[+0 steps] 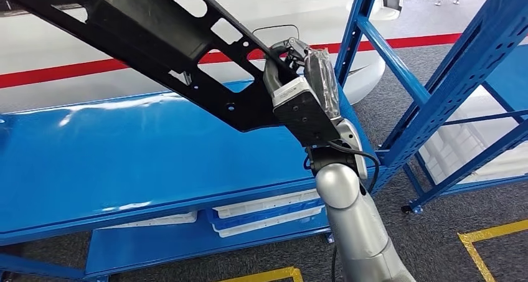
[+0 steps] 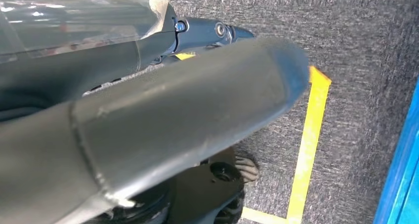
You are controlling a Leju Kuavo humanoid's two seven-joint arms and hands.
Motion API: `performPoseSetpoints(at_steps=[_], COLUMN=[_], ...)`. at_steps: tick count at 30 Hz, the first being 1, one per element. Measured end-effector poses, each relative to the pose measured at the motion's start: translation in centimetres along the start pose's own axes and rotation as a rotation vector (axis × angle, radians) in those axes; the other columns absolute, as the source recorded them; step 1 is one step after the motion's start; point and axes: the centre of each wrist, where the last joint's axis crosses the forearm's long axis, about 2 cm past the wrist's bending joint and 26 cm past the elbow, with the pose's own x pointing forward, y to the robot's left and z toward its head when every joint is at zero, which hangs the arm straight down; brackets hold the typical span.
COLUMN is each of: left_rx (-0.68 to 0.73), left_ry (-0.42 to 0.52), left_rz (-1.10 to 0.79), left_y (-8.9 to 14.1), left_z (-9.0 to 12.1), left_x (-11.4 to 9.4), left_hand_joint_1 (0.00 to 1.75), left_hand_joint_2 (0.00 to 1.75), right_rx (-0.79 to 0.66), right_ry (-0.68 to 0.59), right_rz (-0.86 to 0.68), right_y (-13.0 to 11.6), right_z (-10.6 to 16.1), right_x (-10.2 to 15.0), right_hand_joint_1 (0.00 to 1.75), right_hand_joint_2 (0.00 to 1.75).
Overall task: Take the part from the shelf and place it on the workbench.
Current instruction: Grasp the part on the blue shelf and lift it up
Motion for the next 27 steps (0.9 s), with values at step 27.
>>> performPoseSetpoints(at_steps=[27], left_rx=[-0.02], left_ry=[-0.021], left_rz=[-0.022], left_y=[0.3], left_z=[-0.5], left_x=[1.1], left_hand_joint_1=[0.0], left_hand_joint_2=[0.0], right_rx=[0.023], right_ry=[0.055], right_rz=[0.04], right_y=[-1.8], right_z=[0.3], right_x=[-2.8], right_hand_joint_1=[1.75], right_hand_joint_2=[1.75])
